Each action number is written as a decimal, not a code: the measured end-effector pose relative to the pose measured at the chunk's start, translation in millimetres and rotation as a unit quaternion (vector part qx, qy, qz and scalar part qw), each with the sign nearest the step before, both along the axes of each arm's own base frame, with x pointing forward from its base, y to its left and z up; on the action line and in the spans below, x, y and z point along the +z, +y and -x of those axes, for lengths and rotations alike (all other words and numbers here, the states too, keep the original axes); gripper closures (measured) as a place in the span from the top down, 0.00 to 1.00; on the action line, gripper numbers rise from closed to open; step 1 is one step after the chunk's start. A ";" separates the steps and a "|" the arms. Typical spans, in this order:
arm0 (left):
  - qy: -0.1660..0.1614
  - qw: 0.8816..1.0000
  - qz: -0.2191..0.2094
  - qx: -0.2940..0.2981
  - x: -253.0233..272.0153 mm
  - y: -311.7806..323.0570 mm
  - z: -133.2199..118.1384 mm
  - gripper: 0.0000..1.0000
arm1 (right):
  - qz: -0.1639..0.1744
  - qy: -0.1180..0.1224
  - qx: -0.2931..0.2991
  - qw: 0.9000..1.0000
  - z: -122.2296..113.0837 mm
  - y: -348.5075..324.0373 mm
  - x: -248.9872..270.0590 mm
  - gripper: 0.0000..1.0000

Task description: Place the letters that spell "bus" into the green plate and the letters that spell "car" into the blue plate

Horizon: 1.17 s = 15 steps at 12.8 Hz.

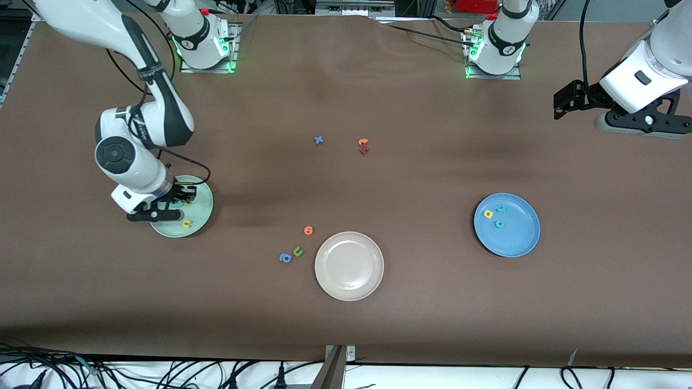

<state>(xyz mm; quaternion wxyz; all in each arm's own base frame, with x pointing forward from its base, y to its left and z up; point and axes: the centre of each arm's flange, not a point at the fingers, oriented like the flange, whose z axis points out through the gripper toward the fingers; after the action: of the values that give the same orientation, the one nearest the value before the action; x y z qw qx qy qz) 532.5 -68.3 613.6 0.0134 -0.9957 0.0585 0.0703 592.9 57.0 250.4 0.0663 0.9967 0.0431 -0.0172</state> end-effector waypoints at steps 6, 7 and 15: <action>0.004 1.000 -0.001 -0.003 0.5 -2.9 1.8 1.00 | -0.003 0.001 0.005 1.000 2.3 -11.9 -33.3 0.70; 0.004 1.000 -0.001 -0.003 0.5 -2.8 1.9 1.00 | -0.003 -0.001 0.005 1.000 1.7 -12.8 -32.4 0.81; 0.005 1.000 -0.001 -0.003 1.1 -2.9 2.3 1.00 | -0.036 -0.015 -0.011 0.999 1.7 30.4 126.6 1.00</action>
<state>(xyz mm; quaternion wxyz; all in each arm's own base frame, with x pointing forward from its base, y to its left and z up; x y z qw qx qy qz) 530.3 -71.1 614.7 0.0140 -0.9952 0.0613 0.0753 591.3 87.4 376.9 0.0311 0.9990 0.0317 -0.0017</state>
